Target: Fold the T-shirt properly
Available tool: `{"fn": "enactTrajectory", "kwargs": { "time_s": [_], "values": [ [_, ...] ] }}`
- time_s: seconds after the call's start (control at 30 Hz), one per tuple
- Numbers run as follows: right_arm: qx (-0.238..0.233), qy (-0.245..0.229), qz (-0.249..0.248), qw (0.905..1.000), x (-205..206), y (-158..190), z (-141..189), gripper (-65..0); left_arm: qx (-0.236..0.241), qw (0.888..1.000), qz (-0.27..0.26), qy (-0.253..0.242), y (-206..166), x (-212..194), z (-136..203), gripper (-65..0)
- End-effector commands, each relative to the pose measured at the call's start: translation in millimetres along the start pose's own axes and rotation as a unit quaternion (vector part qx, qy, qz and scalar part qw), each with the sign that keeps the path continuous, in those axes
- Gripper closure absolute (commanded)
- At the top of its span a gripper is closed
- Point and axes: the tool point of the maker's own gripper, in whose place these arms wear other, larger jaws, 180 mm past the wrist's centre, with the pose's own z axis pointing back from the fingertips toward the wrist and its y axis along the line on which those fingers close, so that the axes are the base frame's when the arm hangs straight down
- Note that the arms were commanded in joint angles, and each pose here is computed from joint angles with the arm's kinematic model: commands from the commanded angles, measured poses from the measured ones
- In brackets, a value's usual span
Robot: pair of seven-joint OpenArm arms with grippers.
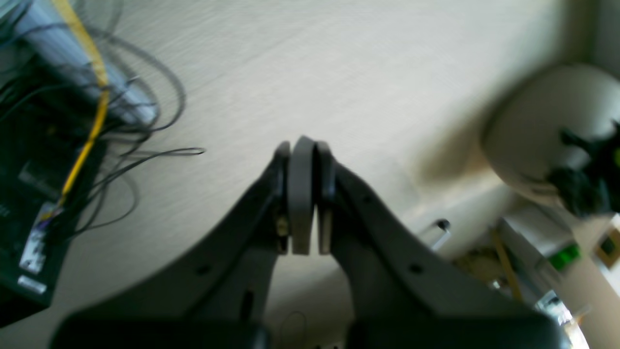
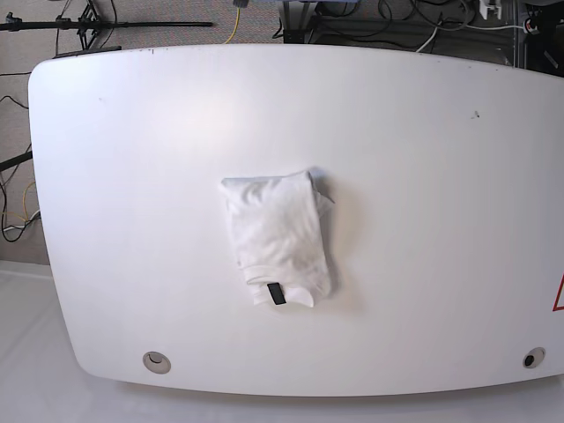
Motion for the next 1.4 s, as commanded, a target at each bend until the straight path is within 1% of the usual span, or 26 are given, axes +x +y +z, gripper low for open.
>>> {"fn": "enactTrajectory", "kwargs": {
  "time_s": [0.0, 0.1, 0.23, 0.3, 0.37, 0.43, 0.47, 0.63, 0.73, 0.77, 0.9, 0.97, 1.07, 1.13, 1.37],
  "values": [
    [-0.006, 0.008, 0.008, 0.9999, -5.5, -8.1, -0.3, 0.0, -0.024, 1.0, -0.013, 0.016, -15.5, -16.3, -16.9, 0.0],
    [0.022, 0.024, 0.02, 0.9993, -14.2, 12.2, -10.6, 0.0, -0.061, 0.998, -0.018, 0.03, -42.8, -35.8, -37.0, 0.0],
    [0.061, 0.015, 0.028, 0.9976, -19.6, 40.2, -23.3, 0.0, -0.106, 0.993, -0.031, 0.046, -70.6, -47.7, -58.4, 0.0],
    [0.085, 0.009, 0.03, 0.9959, -21.4, 58.6, -29.9, 0.0, -0.127, 0.989, -0.036, 0.062, -82.0, -56.8, -65.5, 0.0],
    [0.123, 0.008, 0.03, 0.992, -24.6, 87.3, -38.7, 0.0, -0.156, 0.983, -0.044, 0.083, -94.8, -70.0, -71.6, 0.0],
    [0.143, 0.013, 0.031, 0.9892, -31.7, 98.4, -43.1, 0.0, -0.18, 0.978, -0.048, 0.098, -105.2, -80.9, -74.2, 0.0],
    [0.151, 0.014, 0.031, 0.988, -33.2, 102.2, -44.7, 0.0, -0.184, 0.976, -0.049, 0.103, -107.6, -84.7, -75.6, 0.0],
    [0.204, 0.019, 0.025, 0.9786, -36.8, 141.2, -51.7, 0.0, -0.157, 0.978, -0.075, 0.11, -103.8, -83.0, -91.5, 0.0],
    [0.229, 0.021, 0.025, 0.9729, -39.8, 159.5, -52.9, 0.0, -0.153, 0.976, -0.099, 0.123, -109.0, -89.4, -95.1, 0.0],
    [0.243, 0.019, 0.028, 0.9693, -38.7, 171.7, -52.9, 0.0, -0.151, 0.973, -0.115, 0.129, -111.3, -92.3, -96.3, 0.0],
    [0.276, 0.017, 0.037, 0.9602, -40.3, 200.5, -51.1, 0.0, -0.139, 0.968, -0.157, 0.137, -116.0, -93.7, -99.7, 0.0],
    [0.275, 0.015, 0.045, 0.9602, -40.7, 208.5, -52.7, 0.0, -0.127, 0.967, -0.177, 0.131, -115.6, -87.9, -102.8, 0.0],
    [0.27, 0.01, 0.065, 0.9606, -40.0, 218.7, -55.3, 0.0, -0.124, 0.965, -0.201, 0.117, -131.0, -74.1, -107.8, 0.0],
    [0.268, 0.009, 0.079, 0.9601, -41.4, 230.6, -56.2, 0.0, -0.117, 0.963, -0.216, 0.109, -134.7, -64.6, -111.0, 0.0],
    [0.266, 0.011, 0.114, 0.9573, -43.4, 254.2, -57.3, 0.0, -0.088, 0.962, -0.24, 0.099, -139.5, -41.1, -118.0, 0.0]
  ]
}}
